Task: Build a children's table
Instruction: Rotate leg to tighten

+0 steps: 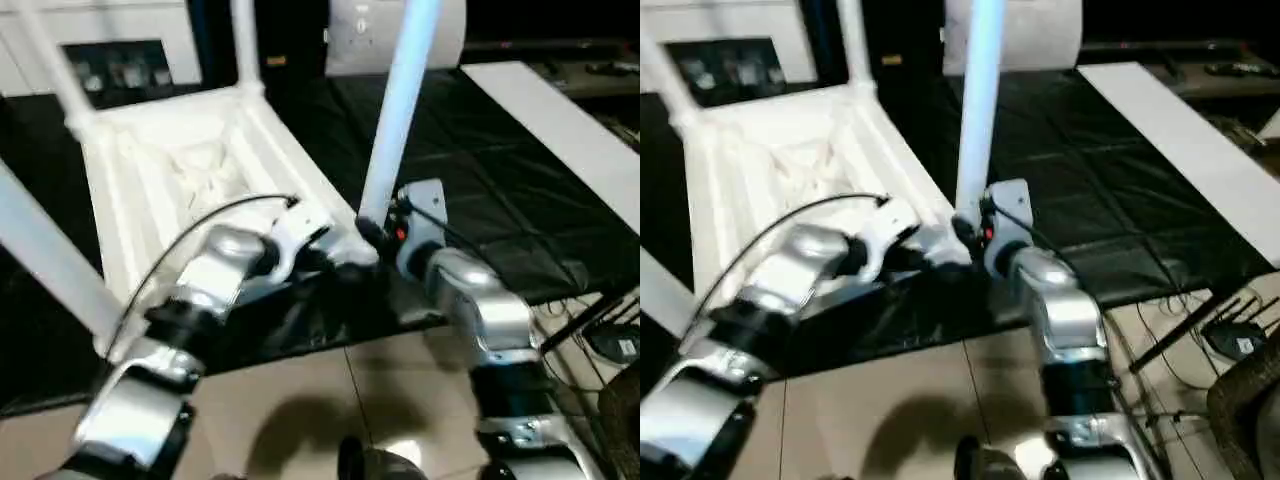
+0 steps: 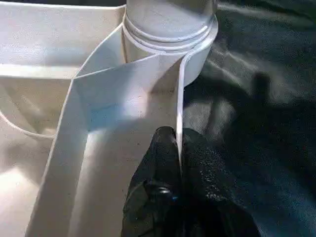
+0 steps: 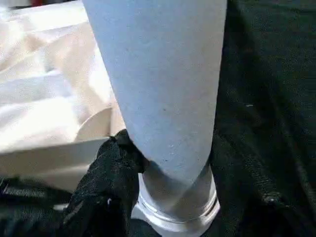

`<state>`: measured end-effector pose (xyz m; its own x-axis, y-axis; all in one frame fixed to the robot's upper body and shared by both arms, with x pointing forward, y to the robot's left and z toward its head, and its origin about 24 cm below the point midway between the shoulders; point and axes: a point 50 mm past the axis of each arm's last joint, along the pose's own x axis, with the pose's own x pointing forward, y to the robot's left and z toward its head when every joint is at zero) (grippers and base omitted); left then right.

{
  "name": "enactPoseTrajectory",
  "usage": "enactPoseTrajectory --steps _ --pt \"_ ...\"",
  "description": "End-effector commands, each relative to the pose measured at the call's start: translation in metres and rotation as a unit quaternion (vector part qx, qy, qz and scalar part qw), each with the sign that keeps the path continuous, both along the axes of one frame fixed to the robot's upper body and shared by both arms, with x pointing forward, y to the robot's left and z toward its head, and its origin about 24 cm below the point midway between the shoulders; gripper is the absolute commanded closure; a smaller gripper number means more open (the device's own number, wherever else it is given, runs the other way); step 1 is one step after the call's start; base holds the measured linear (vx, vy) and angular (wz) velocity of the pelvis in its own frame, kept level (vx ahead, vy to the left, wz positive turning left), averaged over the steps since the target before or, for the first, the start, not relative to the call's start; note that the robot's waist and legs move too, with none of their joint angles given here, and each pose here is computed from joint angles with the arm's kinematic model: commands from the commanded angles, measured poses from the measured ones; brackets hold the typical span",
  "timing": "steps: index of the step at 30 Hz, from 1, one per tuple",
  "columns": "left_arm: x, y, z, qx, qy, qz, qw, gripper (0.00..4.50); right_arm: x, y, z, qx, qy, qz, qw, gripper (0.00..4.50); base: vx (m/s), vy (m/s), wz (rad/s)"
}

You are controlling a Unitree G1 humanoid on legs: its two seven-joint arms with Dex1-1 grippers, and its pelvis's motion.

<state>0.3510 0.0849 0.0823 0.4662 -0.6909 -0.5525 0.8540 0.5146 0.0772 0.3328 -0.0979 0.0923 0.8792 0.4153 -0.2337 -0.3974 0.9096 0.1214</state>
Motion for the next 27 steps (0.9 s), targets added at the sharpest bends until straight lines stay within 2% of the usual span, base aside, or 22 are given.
enactPoseTrajectory --steps 1,2,3,8,9,10,12,13,15,16,20,21,22,24,25,27 --pt "0.000 -0.033 0.020 -0.046 -0.031 -0.035 0.998 4.50 -0.010 0.043 0.001 0.037 0.007 0.089 0.995 2.26 0.000 0.000 0.00" --pt "0.000 -0.033 0.020 -0.047 -0.030 -0.035 0.998 4.50 -0.010 0.042 0.001 0.039 0.002 0.087 0.995 2.05 0.000 0.000 0.00" --pt "0.000 -0.033 0.020 -0.047 -0.030 -0.035 0.998 4.50 -0.010 0.042 0.001 0.039 0.002 0.087 0.995 2.05 0.000 0.000 0.00" --pt "-0.005 -0.018 0.017 -0.030 -0.042 -0.078 0.996 4.50 -0.016 0.022 0.005 0.051 -0.035 0.104 0.993 1.53 0.000 0.000 0.00" --pt "-0.006 -0.016 0.017 -0.028 -0.041 -0.085 0.995 4.50 -0.017 0.019 0.005 0.050 -0.039 0.112 0.992 1.53 0.000 0.000 0.00" --pt "-0.008 -0.008 0.015 -0.016 -0.046 -0.112 0.992 4.50 -0.020 0.007 0.004 0.039 -0.042 0.133 0.989 1.30 0.000 0.000 0.00" --pt "-0.009 -0.006 0.015 -0.013 -0.047 -0.122 0.991 4.50 -0.021 0.004 0.004 0.037 -0.043 0.145 0.988 1.20 0.000 0.000 0.00" --pt "-0.011 0.001 0.012 -0.004 -0.036 -0.137 0.990 4.50 -0.025 -0.005 0.004 0.030 -0.043 0.180 0.982 1.09 0.000 0.000 0.00" --pt "-0.013 0.004 0.012 0.001 -0.034 -0.156 0.987 4.50 -0.026 -0.012 0.004 0.025 -0.042 0.196 0.979 0.99 0.000 0.000 0.00" --pt "-0.015 0.009 0.010 0.007 -0.025 -0.172 0.985 4.50 -0.027 -0.020 0.006 0.016 -0.042 0.220 0.974 0.76 0.000 0.000 0.00" --pt "-0.023 0.022 0.010 0.029 -0.009 -0.257 0.966 4.50 -0.030 -0.044 0.011 -0.032 -0.041 0.308 0.950 0.54 0.000 0.000 0.00" --pt "-0.023 0.022 0.010 0.029 -0.009 -0.257 0.966 4.50 -0.030 -0.044 0.011 -0.032 -0.041 0.308 0.950 0.43 0.000 0.000 0.00" --pt "-0.025 0.025 0.011 0.035 0.000 -0.279 0.960 4.50 -0.031 -0.049 0.013 -0.051 -0.038 0.338 0.939 0.26 0.000 0.000 0.00" --pt "-0.027 0.027 0.011 0.044 0.005 -0.297 0.954 4.50 -0.031 -0.053 0.013 -0.065 -0.032 0.363 0.929 0.22 0.000 0.000 0.00" --pt "-0.029 0.030 0.011 0.063 0.012 -0.325 0.944 4.50 -0.033 -0.056 0.013 -0.077 -0.021 0.402 0.912 0.22 0.000 0.000 0.00" --pt "-0.030 0.032 0.011 0.070 0.015 -0.336 0.939 4.50 -0.034 -0.056 0.013 -0.078 -0.017 0.419 0.905 0.22 0.000 0.000 0.00"
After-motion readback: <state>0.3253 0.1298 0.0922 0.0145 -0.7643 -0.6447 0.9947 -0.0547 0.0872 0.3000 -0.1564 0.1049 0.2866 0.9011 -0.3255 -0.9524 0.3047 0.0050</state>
